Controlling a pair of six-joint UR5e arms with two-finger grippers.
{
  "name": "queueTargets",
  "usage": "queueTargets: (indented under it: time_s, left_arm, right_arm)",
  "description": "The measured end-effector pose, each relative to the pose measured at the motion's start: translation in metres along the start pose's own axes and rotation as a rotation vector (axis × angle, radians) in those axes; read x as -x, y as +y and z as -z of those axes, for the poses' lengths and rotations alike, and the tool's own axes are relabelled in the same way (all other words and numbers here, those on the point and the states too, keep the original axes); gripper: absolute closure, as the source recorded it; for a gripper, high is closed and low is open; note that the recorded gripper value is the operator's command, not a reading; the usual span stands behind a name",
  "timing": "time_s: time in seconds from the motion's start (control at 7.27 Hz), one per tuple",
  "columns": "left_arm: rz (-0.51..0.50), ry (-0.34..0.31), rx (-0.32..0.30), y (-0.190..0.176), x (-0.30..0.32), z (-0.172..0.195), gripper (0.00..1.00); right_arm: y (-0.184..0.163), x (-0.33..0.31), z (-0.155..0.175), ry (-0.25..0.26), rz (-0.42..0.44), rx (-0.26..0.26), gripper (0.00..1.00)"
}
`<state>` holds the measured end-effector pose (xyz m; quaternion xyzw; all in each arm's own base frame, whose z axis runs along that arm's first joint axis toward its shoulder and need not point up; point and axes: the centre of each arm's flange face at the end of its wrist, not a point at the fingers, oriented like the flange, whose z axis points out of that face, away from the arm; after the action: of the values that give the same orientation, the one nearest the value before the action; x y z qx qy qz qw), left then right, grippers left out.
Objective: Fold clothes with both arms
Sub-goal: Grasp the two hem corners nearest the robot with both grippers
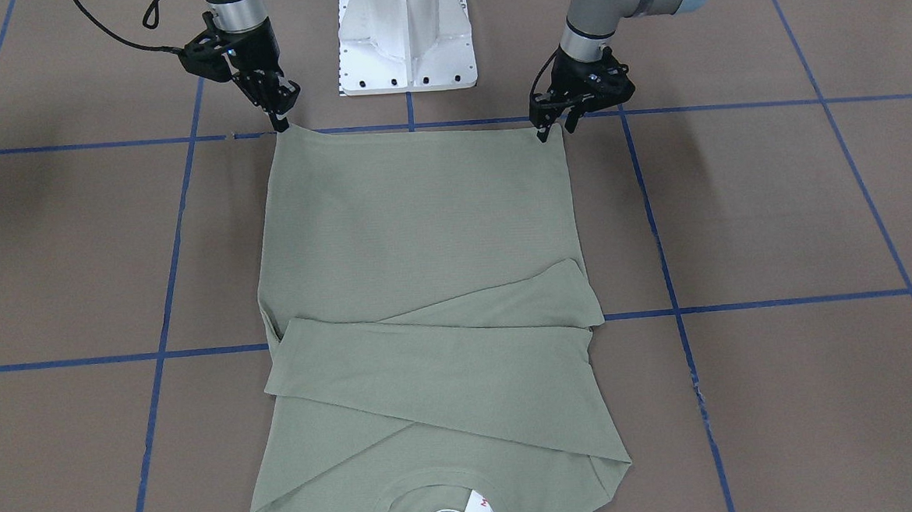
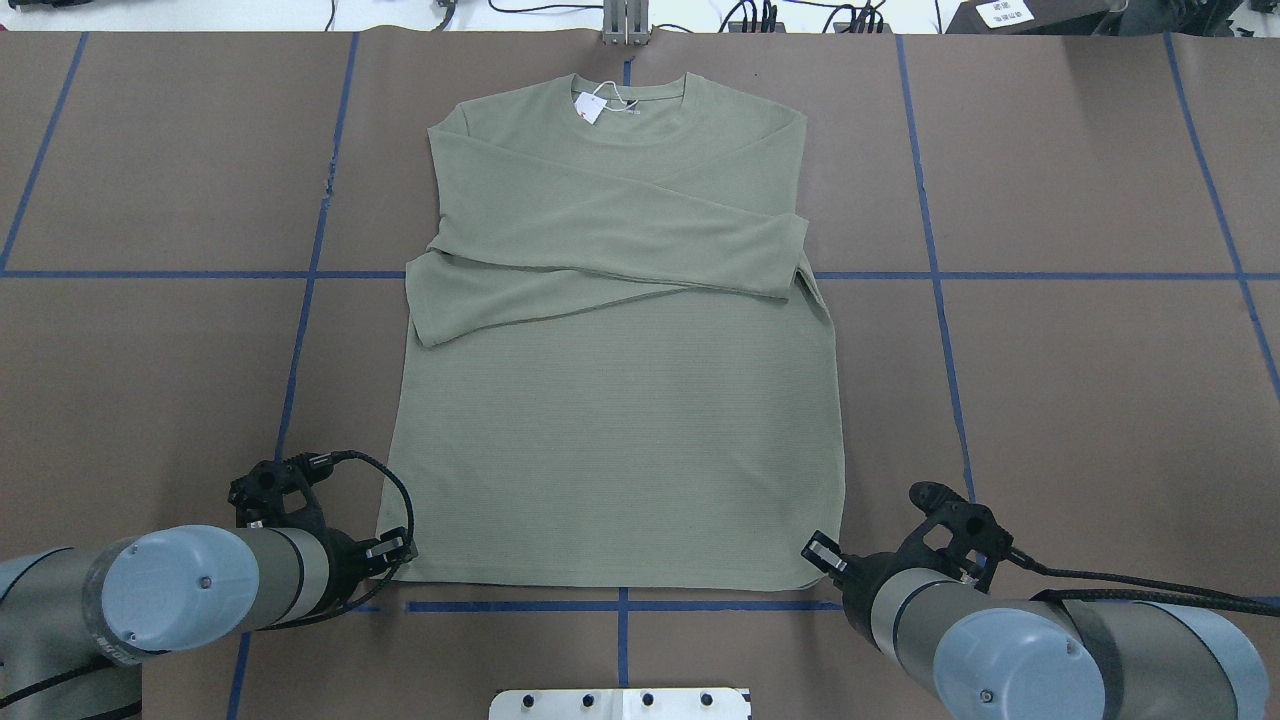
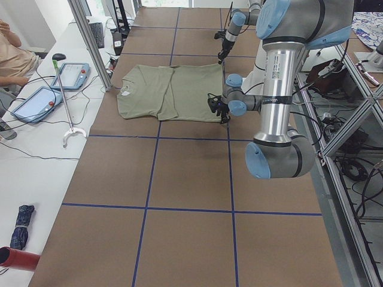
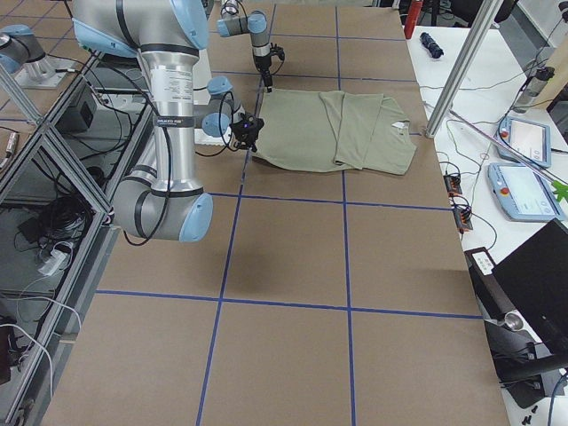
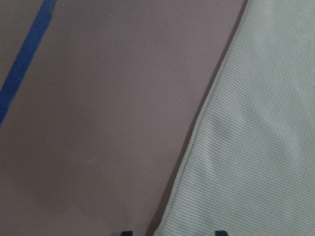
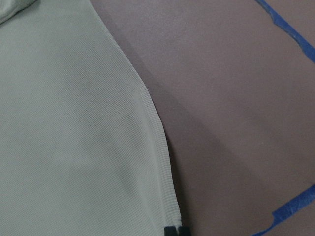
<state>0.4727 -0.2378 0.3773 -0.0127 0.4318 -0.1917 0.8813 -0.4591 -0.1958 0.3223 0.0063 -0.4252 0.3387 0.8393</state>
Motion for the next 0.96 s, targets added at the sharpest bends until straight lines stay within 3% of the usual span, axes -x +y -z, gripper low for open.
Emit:
queueTargets:
  time_s: [0.14, 0.28, 0.96]
  left_arm:
    - [0.000, -0.001, 0.001, 0.000, 0.000, 0.000, 0.90]
    - [-0.001, -0.002, 0.006, 0.001, 0.001, 0.000, 1.00]
    - [0.004, 0.017, 0.077, 0.013, -0.008, 0.025, 1.00]
  right_arm:
    - [0.000, 0.001, 0.000, -0.001, 0.000, 0.000, 1.00]
    - [0.000, 0.001, 0.000, -0.002, -0.001, 0.001, 1.00]
    - [0.001, 0.004, 0.006, -0.014, -0.007, 0.008, 1.00]
